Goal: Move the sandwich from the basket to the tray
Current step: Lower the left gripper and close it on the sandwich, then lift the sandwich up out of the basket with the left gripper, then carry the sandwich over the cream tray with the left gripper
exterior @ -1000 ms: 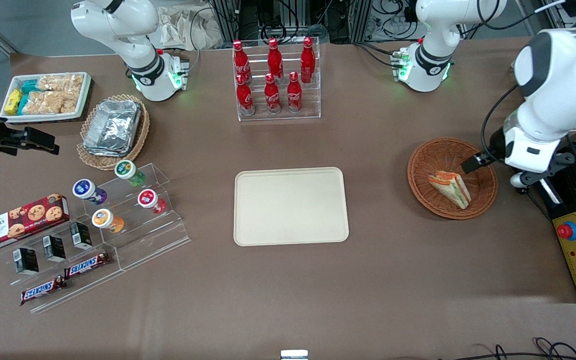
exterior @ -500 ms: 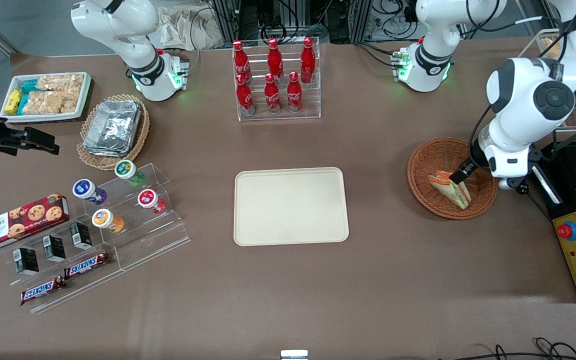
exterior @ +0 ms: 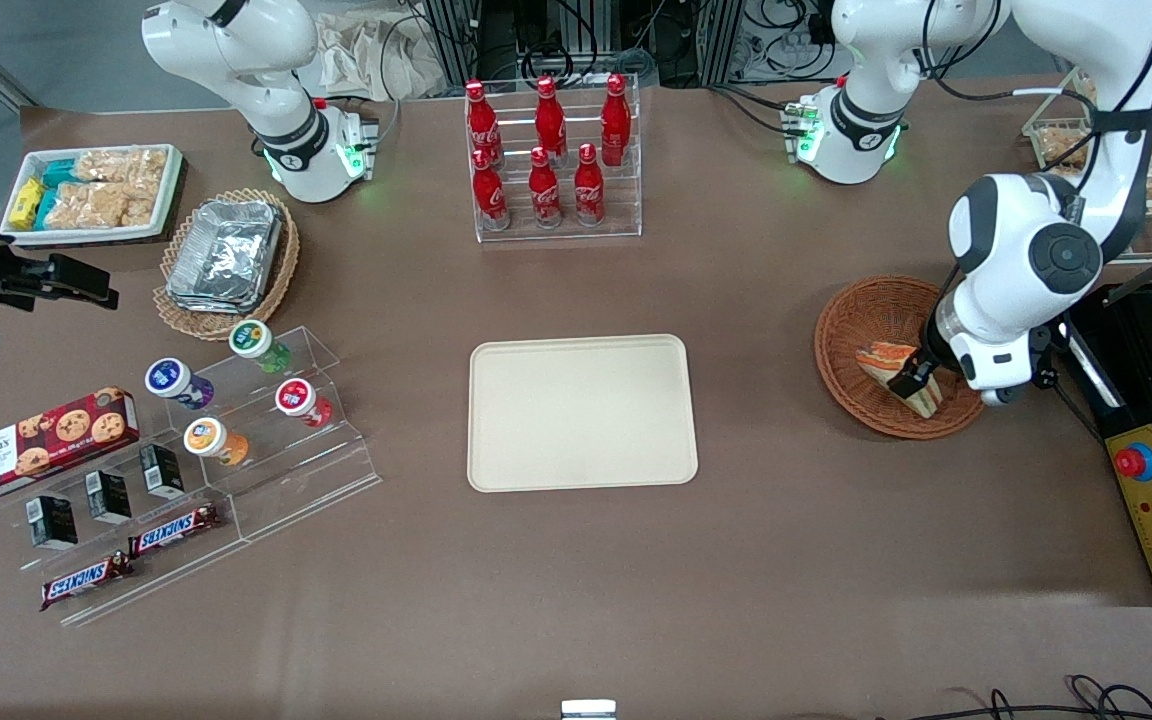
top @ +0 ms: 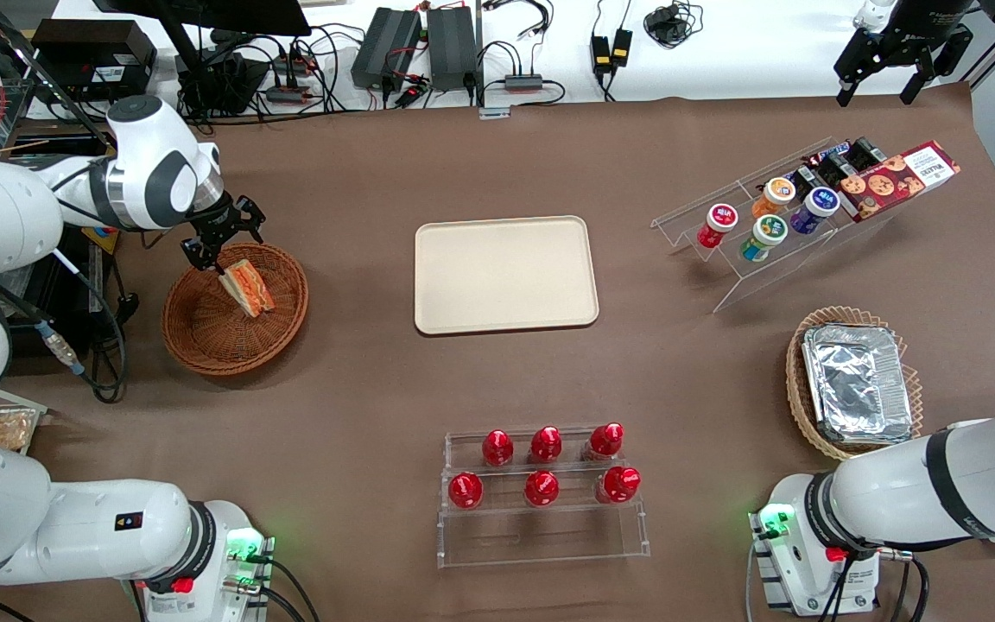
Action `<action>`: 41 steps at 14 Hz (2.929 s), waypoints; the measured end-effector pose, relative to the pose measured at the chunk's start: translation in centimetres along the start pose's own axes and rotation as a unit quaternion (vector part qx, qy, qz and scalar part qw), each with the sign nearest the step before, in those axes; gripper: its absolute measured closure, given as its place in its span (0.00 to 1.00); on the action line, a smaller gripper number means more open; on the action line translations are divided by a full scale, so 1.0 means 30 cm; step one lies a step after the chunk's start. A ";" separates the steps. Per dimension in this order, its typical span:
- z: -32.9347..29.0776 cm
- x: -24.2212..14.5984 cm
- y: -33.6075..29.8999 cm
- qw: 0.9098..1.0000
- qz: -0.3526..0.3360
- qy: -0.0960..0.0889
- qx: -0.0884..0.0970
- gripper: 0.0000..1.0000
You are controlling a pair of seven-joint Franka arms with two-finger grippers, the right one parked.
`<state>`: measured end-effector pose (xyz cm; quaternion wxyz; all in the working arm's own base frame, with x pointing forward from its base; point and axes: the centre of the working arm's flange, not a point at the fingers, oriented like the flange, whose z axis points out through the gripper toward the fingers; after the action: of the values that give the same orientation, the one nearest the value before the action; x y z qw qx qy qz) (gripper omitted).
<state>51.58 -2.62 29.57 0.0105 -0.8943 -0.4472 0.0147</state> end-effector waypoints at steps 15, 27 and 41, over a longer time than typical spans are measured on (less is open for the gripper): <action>0.164 0.011 -0.055 1.000 0.013 0.013 0.002 0.62; -0.522 0.063 0.026 0.963 0.260 0.029 0.061 0.80; -0.825 -0.542 0.440 0.866 0.492 -0.092 0.004 0.80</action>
<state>53.25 -23.68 54.17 -0.0360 -0.9927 0.0523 0.1021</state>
